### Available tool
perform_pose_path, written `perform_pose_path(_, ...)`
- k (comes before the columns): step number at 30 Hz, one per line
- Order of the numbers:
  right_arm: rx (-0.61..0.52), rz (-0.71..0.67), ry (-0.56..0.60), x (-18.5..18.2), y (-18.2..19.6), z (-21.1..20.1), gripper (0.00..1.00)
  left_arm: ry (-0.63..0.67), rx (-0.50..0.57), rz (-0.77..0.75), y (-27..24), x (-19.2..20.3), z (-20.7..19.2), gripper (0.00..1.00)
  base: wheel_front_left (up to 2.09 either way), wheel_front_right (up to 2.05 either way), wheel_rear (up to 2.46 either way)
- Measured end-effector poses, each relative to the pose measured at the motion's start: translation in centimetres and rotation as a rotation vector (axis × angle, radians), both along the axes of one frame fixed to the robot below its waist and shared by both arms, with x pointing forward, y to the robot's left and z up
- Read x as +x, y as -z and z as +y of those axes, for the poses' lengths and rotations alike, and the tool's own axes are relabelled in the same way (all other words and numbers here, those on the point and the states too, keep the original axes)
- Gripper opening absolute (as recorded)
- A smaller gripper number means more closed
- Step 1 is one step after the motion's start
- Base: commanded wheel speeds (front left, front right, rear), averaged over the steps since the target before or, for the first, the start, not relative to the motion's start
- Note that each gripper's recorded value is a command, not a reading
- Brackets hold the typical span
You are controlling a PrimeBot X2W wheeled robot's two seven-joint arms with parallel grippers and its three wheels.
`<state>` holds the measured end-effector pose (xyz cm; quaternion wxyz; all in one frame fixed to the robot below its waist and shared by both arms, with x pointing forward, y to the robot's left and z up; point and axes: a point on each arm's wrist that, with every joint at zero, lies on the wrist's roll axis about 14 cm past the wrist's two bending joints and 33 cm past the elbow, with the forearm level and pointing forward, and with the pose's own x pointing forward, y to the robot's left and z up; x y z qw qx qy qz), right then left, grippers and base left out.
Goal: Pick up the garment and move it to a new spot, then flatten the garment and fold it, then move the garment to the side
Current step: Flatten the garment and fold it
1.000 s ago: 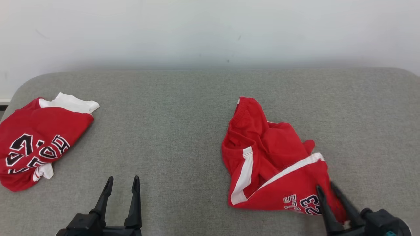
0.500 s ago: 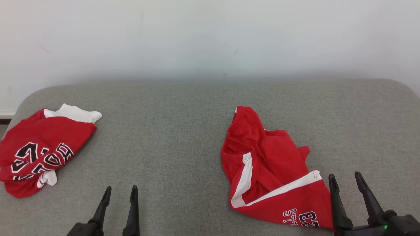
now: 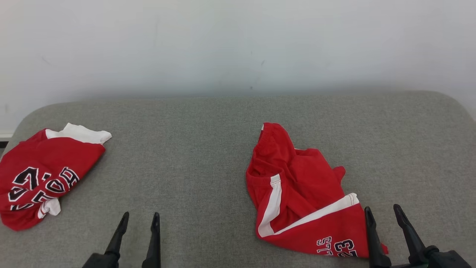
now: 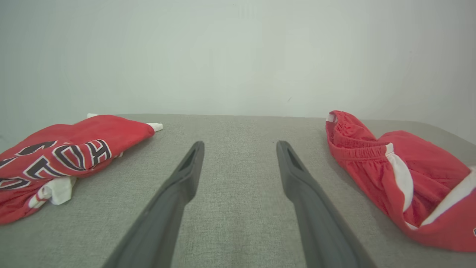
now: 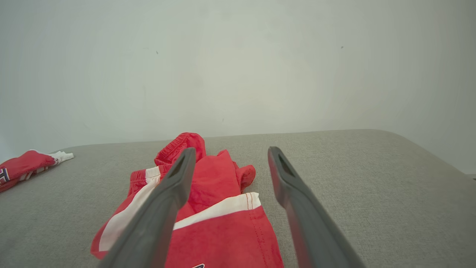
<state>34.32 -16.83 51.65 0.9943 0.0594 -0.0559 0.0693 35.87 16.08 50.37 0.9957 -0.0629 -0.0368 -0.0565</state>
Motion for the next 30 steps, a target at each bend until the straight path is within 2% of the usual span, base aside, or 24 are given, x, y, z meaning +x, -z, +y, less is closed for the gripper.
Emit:
perform_pose_path(4,0.003,0.009,0.007,0.1,0.3,-0.2,1.0,0.125,0.036,-0.061,-2.1,2.3,-3.2,1.0,0.0,0.0,0.0)
perform_pose_path(9,0.007,0.03,0.03,-0.2,0.9,-0.8,1.0,0.34,0.067,-0.101,-3.8,4.7,-9.5,1.0,0.0,0.0,0.0)
perform_pose_path(16,0.021,0.072,0.087,-0.2,2.1,-2.5,1.0,0.635,0.193,-0.032,-3.2,6.9,-17.8,1.0,0.0,0.0,0.0)
perform_pose_path(20,0.023,0.094,0.133,-0.4,2.8,-3.9,1.0,0.738,0.245,0.073,-1.0,7.6,-20.3,1.0,0.0,0.0,0.0)
perform_pose_path(30,0.026,0.129,0.248,-1.5,3.6,-7.1,1.0,0.885,0.376,0.315,5.4,8.3,-22.4,1.0,0.0,0.0,0.0)
